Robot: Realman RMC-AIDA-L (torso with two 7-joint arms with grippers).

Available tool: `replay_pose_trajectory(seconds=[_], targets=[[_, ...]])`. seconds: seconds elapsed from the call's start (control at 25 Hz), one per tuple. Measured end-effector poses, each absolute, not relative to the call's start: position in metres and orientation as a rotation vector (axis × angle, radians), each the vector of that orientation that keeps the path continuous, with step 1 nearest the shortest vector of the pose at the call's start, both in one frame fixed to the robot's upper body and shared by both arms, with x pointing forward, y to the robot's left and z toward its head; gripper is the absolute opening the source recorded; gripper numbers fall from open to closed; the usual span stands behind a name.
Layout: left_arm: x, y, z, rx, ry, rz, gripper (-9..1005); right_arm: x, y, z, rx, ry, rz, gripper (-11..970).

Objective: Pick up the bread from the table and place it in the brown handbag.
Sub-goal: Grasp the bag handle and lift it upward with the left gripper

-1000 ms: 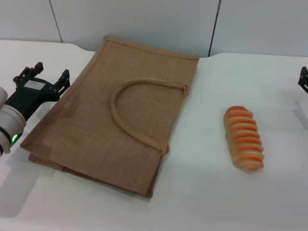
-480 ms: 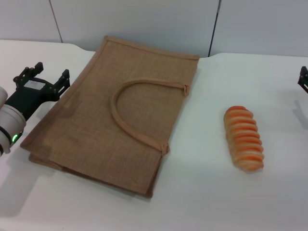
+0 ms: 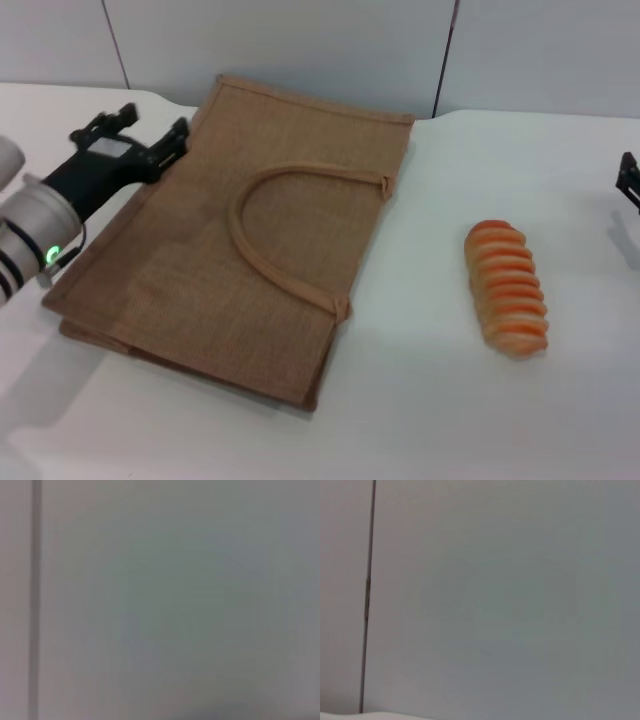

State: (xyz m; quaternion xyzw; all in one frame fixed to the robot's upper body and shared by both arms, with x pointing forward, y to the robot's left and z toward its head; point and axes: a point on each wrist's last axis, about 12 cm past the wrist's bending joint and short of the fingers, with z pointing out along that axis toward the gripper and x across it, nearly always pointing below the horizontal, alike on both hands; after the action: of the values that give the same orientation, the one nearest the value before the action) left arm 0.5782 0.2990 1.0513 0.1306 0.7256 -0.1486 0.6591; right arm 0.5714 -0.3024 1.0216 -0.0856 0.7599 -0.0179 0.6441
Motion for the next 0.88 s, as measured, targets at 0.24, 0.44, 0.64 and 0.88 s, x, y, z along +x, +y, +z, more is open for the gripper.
replay_pose_trajectory(seconds=[0.24, 0.44, 0.64, 0.88], targets=[[0.593, 0.298, 1.084, 0.421, 1.722, -0.415, 752, 0.572, -0.302, 1.022, -0.196, 1.731, -0.041, 893], [0.597, 0.300, 1.109, 0.480, 1.791, -0.384, 751, 0.572, -0.302, 1.022, -0.197, 1.731, -0.040, 893], [0.604, 0.306, 1.131, 0.489, 1.944, -0.410, 751, 0.573, -0.301, 1.022, -0.199, 1.730, -0.037, 893], [0.613, 0.307, 1.145, 0.594, 2.037, -0.437, 750, 0.574, -0.299, 1.023, -0.206, 1.727, -0.033, 892]])
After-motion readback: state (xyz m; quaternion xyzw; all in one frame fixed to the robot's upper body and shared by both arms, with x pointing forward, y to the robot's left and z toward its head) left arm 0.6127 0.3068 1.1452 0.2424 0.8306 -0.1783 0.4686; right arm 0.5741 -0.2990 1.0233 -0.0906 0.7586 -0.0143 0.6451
